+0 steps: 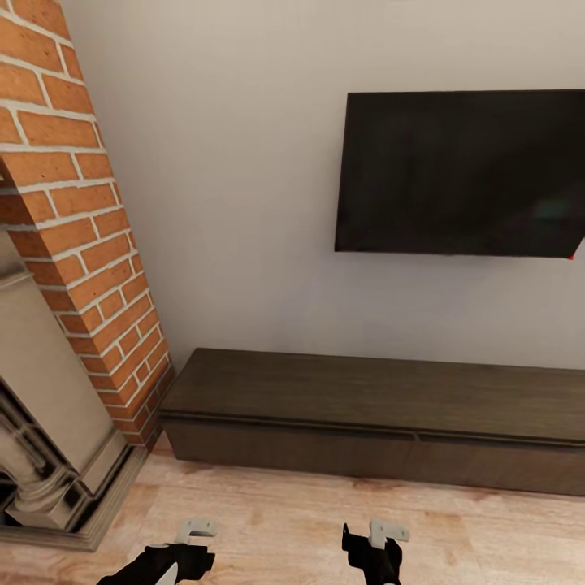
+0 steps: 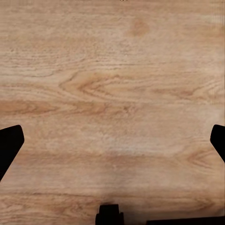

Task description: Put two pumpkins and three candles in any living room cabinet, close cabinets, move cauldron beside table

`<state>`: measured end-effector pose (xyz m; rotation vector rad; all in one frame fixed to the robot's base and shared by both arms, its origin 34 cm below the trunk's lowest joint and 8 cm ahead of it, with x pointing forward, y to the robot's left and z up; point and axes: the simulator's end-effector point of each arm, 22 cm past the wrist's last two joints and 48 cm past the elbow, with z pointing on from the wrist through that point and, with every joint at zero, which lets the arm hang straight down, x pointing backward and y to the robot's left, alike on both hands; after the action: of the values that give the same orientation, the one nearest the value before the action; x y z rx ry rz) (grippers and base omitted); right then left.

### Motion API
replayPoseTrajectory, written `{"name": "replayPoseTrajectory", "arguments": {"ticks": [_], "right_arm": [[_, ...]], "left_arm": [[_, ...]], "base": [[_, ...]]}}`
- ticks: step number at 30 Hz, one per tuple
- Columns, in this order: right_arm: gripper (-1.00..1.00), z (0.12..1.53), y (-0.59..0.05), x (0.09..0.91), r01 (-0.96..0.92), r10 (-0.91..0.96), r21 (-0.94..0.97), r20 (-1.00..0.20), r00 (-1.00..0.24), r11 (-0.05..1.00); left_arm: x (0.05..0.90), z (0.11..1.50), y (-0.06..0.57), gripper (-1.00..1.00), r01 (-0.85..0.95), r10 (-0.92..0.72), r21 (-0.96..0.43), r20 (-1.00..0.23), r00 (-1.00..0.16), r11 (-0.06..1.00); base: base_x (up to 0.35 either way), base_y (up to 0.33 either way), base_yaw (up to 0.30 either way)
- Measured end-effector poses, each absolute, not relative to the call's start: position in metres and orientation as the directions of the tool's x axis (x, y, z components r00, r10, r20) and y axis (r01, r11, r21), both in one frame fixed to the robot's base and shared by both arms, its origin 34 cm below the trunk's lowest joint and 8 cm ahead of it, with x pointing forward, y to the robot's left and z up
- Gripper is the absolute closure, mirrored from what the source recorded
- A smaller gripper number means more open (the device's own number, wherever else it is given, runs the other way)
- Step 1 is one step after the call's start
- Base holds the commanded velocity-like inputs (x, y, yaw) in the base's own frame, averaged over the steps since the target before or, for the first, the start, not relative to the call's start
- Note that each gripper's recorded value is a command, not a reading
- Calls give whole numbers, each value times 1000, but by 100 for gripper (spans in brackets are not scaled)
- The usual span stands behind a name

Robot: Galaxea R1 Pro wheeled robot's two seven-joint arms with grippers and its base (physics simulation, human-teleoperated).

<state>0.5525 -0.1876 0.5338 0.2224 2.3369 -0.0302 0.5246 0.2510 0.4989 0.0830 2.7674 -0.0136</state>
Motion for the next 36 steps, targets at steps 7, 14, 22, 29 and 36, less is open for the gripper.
{"name": "replayPoseTrajectory", "arguments": {"ticks": [7, 14, 22, 29, 36], "right_arm": [[-100, 544, -188, 550, 169, 150, 44, -709, -689, 985], [-100, 550, -188, 538, 171, 150, 39, -697, -702, 984], [-100, 551, -190, 514, 176, 152, 33, -673, -724, 984], [-100, 543, -201, 474, 182, 144, 3, -625, -767, 983], [-100, 541, -213, 447, 191, 139, -30, -582, -801, 981]], "left_arm": [[522, 509, 253, -100, 58, 56, 6, -360, -931, 998], [517, 517, 257, -100, 53, 55, 15, -350, -935, 998], [508, 525, 268, -100, 43, 52, 34, -356, -933, 999], [495, 528, 285, -100, 29, 51, 64, -375, -926, 998], [460, 526, 287, -100, 31, 52, 65, -349, -936, 997]], "base": [[0, 0, 0], [0, 0, 0], [0, 0, 0], [0, 0, 0], [0, 0, 0]]}}
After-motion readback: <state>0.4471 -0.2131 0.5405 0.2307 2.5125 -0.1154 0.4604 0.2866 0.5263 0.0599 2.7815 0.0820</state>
